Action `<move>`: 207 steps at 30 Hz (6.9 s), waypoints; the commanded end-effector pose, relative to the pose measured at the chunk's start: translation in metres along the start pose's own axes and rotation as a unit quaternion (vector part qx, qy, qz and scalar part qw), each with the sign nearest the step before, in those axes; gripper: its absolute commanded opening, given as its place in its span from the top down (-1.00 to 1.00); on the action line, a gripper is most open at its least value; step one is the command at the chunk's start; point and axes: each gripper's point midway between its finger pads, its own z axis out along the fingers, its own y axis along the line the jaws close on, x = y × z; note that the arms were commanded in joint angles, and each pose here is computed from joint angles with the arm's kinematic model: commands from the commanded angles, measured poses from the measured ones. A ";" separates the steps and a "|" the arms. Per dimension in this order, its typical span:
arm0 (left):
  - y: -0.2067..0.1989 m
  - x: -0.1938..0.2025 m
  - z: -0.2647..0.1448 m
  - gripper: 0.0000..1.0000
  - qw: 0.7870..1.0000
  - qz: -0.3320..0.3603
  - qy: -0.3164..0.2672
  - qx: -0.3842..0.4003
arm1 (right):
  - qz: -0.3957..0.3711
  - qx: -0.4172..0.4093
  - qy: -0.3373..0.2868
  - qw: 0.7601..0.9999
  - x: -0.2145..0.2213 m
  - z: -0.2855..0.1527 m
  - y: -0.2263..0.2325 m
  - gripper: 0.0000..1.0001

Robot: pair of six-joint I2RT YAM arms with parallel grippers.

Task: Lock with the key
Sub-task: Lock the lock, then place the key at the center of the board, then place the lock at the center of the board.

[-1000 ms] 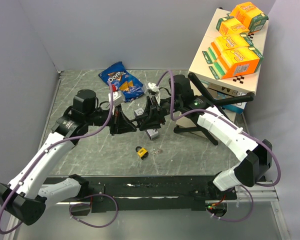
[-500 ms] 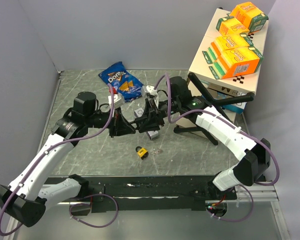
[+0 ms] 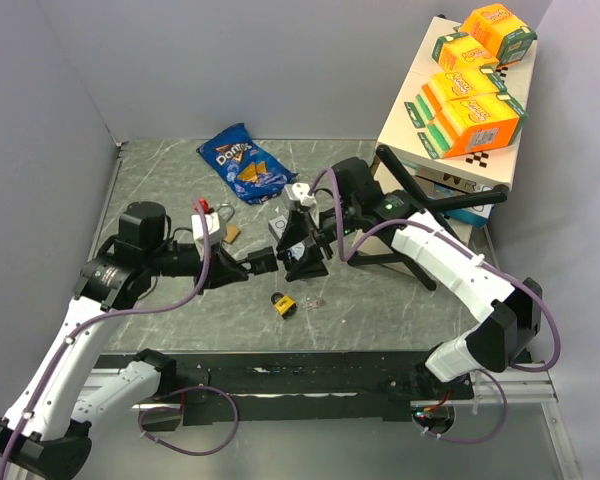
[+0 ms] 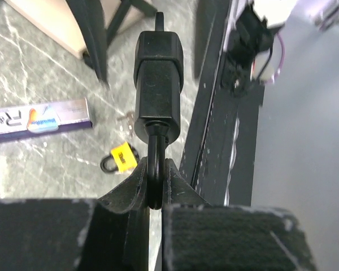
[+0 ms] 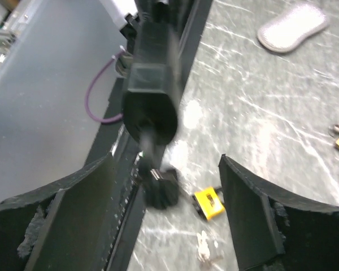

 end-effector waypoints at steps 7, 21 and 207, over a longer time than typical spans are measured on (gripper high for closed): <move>-0.013 0.009 -0.007 0.99 0.996 0.079 0.011 0.030 | -0.053 0.018 -0.001 0.998 -0.023 -0.026 0.010 -0.36; -0.004 0.009 -0.003 0.98 0.997 0.074 0.014 0.024 | -0.051 0.007 0.009 0.999 -0.017 -0.006 0.015 -0.10; 0.171 -0.015 -0.050 -0.53 0.794 -0.523 -0.248 -0.184 | 0.058 0.331 -0.268 0.903 -0.114 0.080 -0.145 1.00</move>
